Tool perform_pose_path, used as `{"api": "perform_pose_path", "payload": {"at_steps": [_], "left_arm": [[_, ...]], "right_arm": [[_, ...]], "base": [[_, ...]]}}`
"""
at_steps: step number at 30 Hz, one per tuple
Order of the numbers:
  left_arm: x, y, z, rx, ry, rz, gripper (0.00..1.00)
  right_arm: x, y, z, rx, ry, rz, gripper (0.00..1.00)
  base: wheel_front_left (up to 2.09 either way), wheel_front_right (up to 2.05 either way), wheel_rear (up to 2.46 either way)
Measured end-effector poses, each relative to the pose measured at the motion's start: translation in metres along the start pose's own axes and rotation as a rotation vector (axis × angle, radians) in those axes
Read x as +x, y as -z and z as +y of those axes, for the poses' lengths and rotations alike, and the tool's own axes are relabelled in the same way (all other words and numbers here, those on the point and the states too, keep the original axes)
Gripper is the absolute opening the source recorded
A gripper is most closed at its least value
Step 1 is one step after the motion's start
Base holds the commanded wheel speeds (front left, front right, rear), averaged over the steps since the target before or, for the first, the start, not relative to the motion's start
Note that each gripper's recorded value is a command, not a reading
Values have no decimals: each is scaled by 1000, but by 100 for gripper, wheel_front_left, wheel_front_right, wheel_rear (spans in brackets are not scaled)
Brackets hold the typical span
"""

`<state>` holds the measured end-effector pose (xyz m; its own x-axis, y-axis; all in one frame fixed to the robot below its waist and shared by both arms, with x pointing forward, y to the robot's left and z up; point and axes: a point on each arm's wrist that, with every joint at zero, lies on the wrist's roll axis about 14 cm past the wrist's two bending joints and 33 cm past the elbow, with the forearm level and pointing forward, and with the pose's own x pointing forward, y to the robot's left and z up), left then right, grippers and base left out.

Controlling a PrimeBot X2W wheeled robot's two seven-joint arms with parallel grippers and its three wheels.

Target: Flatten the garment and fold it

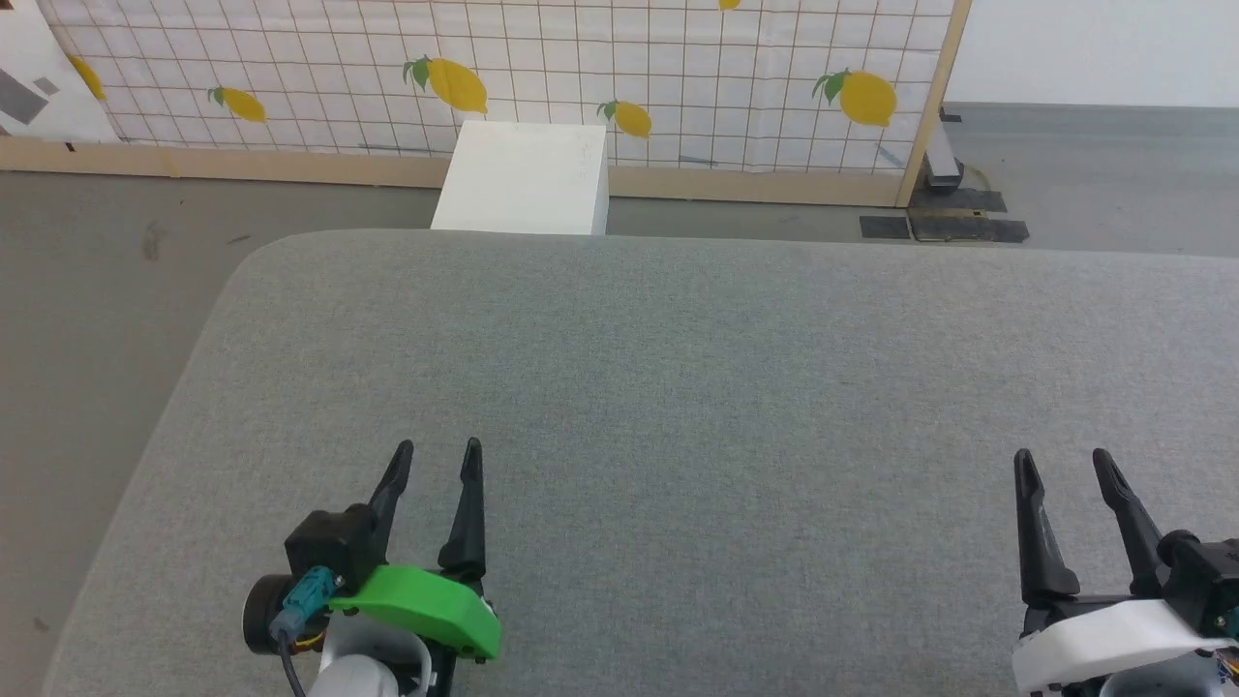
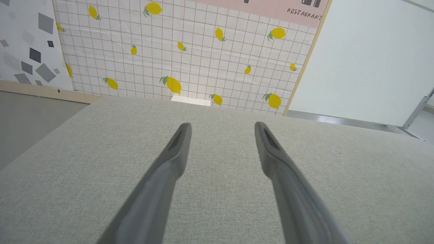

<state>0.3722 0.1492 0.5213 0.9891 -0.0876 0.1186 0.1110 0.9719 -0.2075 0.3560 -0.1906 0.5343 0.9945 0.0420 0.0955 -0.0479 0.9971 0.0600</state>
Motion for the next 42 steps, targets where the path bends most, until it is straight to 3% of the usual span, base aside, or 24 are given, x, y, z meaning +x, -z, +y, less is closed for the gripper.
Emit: {"api": "perform_pose_path", "payload": {"at_steps": [4, 5, 42], "left_arm": [[0, 1, 0, 0, -2, 3, 100], [0, 1, 0, 0, -2, 4, 0], [4, -4, 1, 44, 1, 13, 0]], "right_arm": [[0, 0, 1, 12, -1, 0, 100], [0, 0, 0, 13, 0, 0, 0], [-1, 6, 4, -1, -12, 31, 0]], "base": [[0, 0, 0], [0, 0, 0], [0, 0, 0]]}}
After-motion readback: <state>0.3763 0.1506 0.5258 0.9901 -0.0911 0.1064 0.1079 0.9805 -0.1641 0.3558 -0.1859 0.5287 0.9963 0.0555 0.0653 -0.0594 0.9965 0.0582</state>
